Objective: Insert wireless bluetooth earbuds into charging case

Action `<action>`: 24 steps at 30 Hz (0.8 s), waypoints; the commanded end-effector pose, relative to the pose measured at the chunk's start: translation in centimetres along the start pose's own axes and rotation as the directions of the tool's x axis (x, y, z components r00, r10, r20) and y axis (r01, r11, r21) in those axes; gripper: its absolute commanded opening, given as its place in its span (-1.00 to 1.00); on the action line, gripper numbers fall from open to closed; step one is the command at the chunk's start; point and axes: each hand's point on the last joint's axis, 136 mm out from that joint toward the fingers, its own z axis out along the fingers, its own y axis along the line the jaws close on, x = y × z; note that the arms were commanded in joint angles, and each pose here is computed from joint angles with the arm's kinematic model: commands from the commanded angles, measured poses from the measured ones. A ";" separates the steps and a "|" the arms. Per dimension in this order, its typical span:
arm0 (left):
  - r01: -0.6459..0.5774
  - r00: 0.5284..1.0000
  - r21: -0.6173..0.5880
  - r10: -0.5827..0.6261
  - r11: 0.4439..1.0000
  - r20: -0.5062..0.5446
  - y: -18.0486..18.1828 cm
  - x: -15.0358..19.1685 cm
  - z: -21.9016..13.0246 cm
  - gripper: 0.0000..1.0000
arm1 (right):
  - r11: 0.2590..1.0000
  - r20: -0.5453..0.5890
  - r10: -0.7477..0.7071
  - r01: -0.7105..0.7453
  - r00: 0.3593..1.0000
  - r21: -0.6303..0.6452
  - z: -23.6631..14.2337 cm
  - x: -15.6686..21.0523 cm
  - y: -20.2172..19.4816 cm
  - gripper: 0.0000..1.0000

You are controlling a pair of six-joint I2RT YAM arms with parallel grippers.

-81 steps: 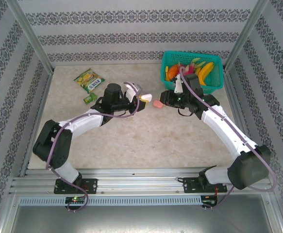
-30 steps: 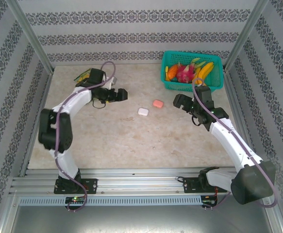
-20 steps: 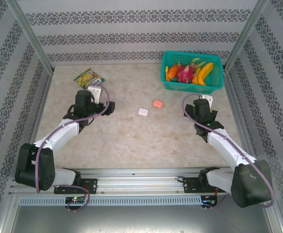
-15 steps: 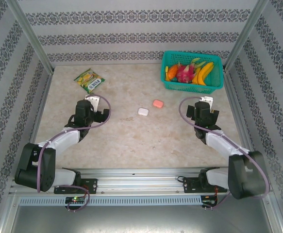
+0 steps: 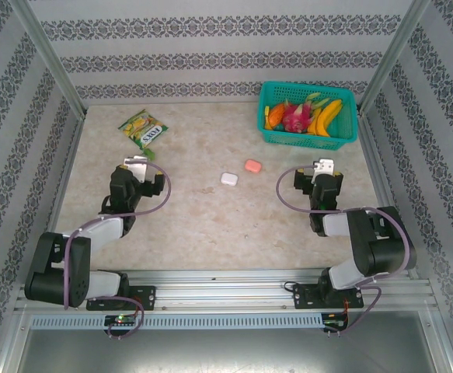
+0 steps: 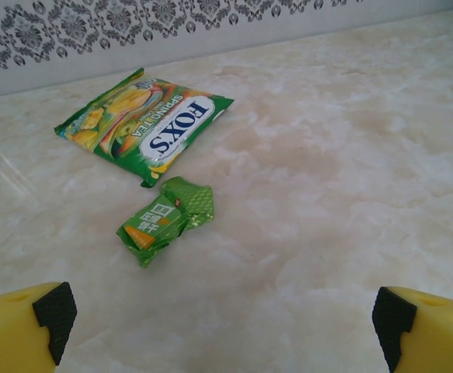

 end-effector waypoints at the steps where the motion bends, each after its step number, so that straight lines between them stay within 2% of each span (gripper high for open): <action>1: 0.038 0.999 0.015 -0.039 0.999 0.024 0.4 0.2 0.4 0.99 | 0.999 0.059 0.004 -0.001 0.998 -0.043 -0.1 -1.4 0.6 0.95; 8: 0.076 0.997 0.023 -0.076 0.997 -0.005 0.7 3.7 2.8 1.00 | 0.998 0.062 0.059 -0.057 0.996 -0.030 0.5 -2.1 -0.5 0.95; 9: 0.113 0.994 0.012 -0.113 0.994 0.010 1.5 3.4 3.1 0.99 | 0.998 0.063 0.056 -0.054 0.996 -0.029 0.4 -2.1 -0.5 0.95; 10: 0.154 0.987 0.009 -0.154 0.988 -0.036 2.2 3.8 3.3 1.00 | 0.998 0.064 0.053 -0.051 0.997 -0.027 0.3 -2.2 -0.5 0.95; 12: 0.155 0.988 0.006 -0.155 0.988 -0.014 2.3 3.7 3.3 1.00 | 0.998 0.065 0.051 -0.049 0.997 -0.027 0.4 -2.2 -0.4 0.95; 13: 0.155 0.987 0.003 -0.154 0.988 -0.040 2.3 3.9 3.3 1.00 | 0.998 0.064 0.050 -0.048 0.997 -0.027 0.4 -2.2 -0.4 0.95; 24: 0.155 0.987 -0.022 -0.156 0.988 -0.039 2.6 3.9 3.4 1.00 | 0.997 0.052 0.055 -0.052 0.997 -0.050 0.7 -2.1 -0.2 0.95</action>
